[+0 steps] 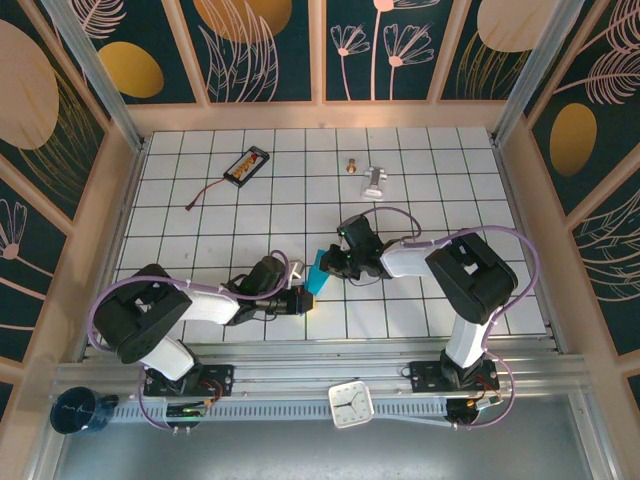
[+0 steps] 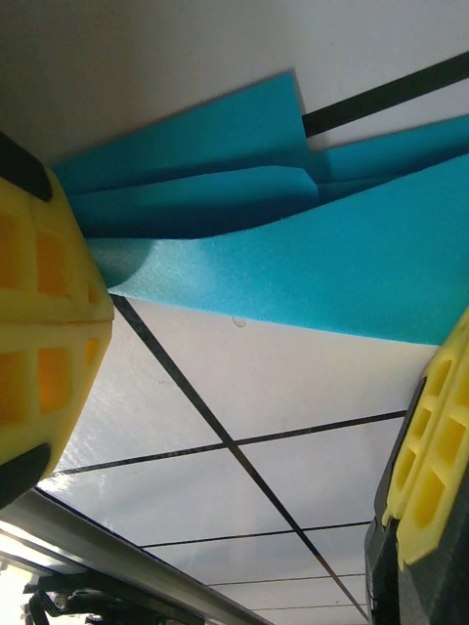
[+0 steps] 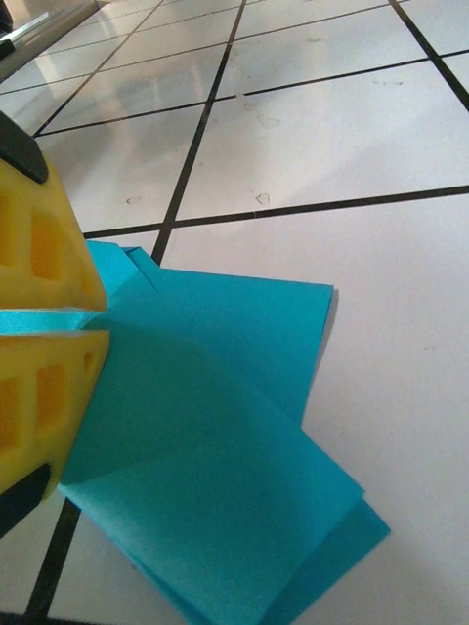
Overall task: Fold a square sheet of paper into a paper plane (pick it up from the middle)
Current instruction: Perform the fifth fold on the wing at the bottom-center of the table.
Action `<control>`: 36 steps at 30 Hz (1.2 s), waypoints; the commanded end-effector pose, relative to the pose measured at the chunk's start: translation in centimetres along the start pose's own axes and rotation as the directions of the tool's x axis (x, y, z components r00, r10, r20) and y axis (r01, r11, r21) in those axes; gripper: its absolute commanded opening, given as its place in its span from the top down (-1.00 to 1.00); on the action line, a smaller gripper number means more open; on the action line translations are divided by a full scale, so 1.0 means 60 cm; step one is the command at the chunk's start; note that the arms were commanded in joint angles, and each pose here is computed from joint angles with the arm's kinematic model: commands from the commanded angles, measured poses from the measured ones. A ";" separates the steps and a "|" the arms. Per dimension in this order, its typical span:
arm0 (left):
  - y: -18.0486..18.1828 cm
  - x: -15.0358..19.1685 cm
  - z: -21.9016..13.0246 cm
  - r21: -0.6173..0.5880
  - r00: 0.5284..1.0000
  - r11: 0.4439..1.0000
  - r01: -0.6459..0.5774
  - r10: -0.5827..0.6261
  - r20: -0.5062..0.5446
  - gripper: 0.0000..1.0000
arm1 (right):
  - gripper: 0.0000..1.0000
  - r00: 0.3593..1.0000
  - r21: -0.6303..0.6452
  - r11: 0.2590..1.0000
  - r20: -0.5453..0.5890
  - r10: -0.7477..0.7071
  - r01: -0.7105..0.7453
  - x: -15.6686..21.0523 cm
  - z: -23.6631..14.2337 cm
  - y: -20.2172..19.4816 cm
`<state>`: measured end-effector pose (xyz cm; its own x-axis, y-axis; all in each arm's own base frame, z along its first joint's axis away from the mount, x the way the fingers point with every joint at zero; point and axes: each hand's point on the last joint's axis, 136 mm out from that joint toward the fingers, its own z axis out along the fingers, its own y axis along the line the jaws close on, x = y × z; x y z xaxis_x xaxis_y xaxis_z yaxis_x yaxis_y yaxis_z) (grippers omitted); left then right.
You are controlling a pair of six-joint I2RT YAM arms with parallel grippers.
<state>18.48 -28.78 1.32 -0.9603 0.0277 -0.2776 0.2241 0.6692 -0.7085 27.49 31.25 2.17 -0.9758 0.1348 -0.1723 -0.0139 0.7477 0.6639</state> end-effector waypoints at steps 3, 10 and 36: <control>0.104 0.109 -0.010 -0.230 0.968 0.966 0.120 -0.165 -0.189 1.00 | 0.70 0.999 -0.076 0.996 0.017 -0.039 0.040 -0.009 -0.026 0.041; 0.107 0.116 -0.008 -0.231 0.962 0.963 0.138 -0.186 -0.200 1.00 | 0.71 0.998 -0.145 0.988 0.008 -0.057 0.057 0.017 -0.046 0.068; 0.104 0.115 -0.009 -0.213 0.959 0.965 0.155 -0.199 -0.203 1.00 | 0.96 0.996 -0.101 0.995 -0.090 -0.006 -0.003 0.113 -0.002 0.024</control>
<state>18.03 -29.15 1.30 -0.9727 0.0260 -0.2304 0.1928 0.6424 -0.7417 20.79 33.13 2.87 -0.9913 0.0677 -0.1133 -0.0390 0.6697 0.7416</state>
